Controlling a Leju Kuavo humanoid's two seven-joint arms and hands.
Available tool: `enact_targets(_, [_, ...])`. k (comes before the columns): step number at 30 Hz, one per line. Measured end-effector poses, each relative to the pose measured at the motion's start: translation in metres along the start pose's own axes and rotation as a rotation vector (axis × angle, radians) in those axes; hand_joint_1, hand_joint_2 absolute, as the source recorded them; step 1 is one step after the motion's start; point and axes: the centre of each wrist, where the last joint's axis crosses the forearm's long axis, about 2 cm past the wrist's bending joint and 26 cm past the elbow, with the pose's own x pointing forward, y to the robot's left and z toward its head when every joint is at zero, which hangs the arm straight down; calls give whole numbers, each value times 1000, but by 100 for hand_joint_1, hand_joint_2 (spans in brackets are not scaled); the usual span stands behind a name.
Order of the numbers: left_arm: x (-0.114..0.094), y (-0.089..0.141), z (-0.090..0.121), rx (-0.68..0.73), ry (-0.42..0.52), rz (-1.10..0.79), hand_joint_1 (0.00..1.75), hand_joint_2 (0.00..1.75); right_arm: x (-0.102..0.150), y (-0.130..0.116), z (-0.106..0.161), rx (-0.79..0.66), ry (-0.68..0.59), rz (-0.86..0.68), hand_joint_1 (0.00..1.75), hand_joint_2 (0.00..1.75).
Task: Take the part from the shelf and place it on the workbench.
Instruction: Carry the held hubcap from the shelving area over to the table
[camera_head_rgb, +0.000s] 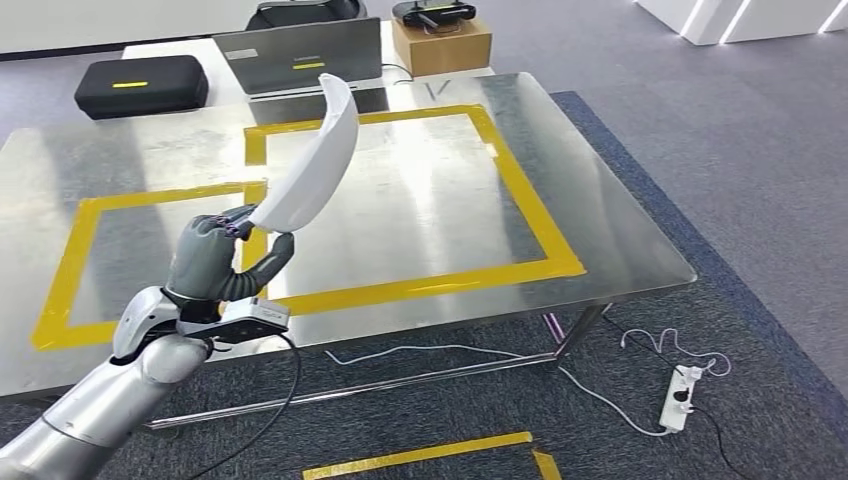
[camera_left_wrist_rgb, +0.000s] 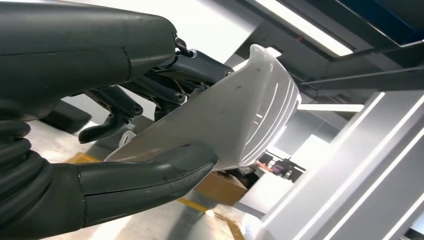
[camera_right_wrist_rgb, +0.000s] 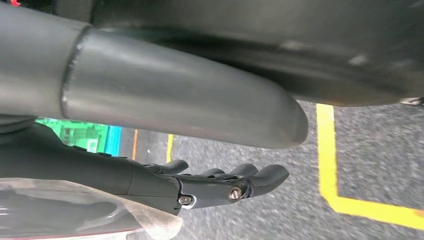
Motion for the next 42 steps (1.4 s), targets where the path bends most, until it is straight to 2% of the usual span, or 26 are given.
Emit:
enact_targets(29, [-3,0,-3,-8,1,-63,175,175,1,1,0,49,-10,-30,0,0])
enact_targets(35, [-12,-2,-5,-26,34,-156,175,175,1,1,0,54,-10,-31,0,0])
enact_targets(42, [-34,-4,-4,-78,93,-279,175,175,1,1,0,58,-11,-32,0,0])
